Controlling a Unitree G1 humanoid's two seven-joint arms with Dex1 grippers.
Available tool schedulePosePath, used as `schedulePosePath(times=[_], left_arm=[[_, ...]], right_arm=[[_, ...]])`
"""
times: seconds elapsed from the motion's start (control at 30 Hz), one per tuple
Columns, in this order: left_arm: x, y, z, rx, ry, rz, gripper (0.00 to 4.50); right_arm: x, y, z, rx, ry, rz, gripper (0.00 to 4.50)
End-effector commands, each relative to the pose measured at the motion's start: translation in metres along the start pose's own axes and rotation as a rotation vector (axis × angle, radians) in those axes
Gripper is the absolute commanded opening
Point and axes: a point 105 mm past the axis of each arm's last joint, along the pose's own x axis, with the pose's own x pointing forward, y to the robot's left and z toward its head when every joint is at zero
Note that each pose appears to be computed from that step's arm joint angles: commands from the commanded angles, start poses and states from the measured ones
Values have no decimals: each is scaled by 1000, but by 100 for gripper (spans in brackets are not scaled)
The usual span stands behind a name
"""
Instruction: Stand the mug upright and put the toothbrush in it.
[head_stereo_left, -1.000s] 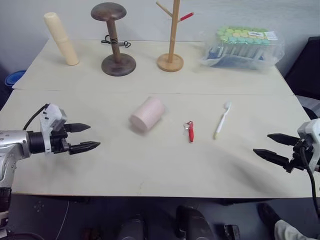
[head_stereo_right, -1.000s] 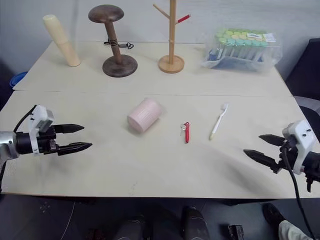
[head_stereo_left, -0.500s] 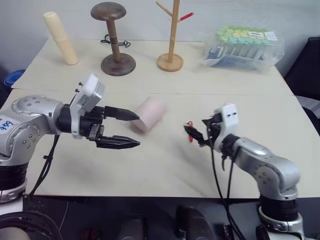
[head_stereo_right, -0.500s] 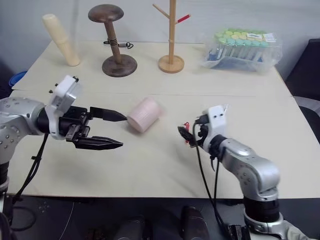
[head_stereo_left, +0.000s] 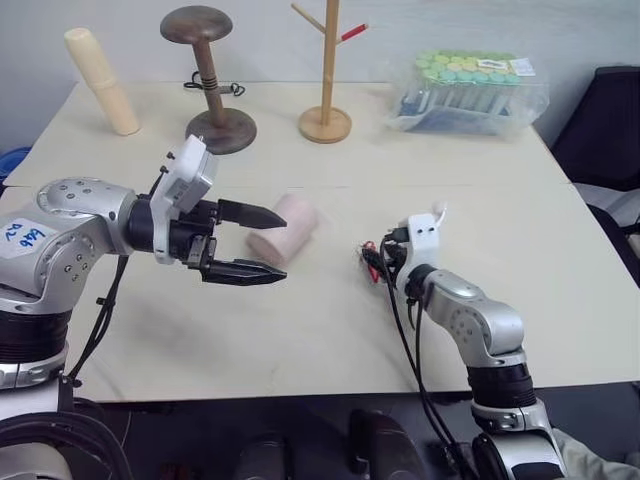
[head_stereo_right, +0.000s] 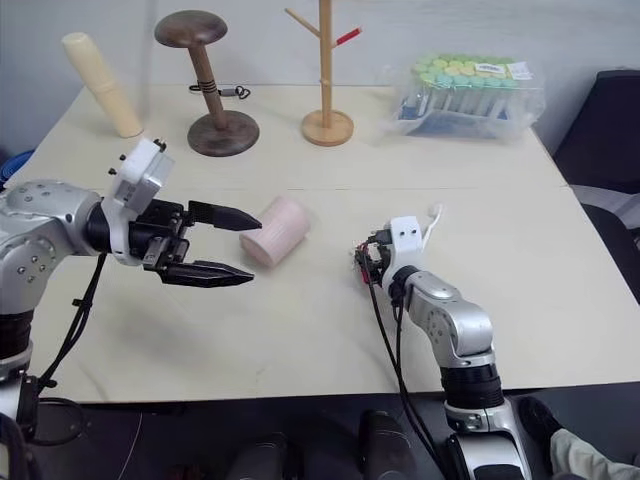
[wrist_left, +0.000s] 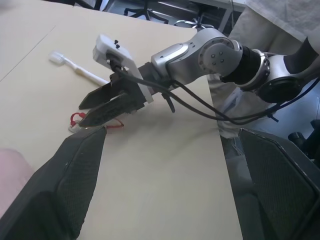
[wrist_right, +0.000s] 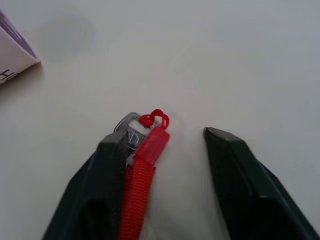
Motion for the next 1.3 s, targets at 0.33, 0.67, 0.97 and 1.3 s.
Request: schedulePosePath(times=[0.33, 0.67, 0.97, 1.3], left_arm=[[10, 6, 6, 38, -45, -5, 450], [36, 11, 16, 52, -131, -71, 450], [64, 9, 28, 85, -193, -154, 450], [71, 5, 33, 105, -198, -194, 450]], right_arm=[[-18, 4, 29, -24, -102, 20, 3], [-134, -114, 107, -93, -298, -392, 3], [-161, -186, 19, -24, -46, -562, 3], [-169, -186, 11, -45, -54, -575, 254]])
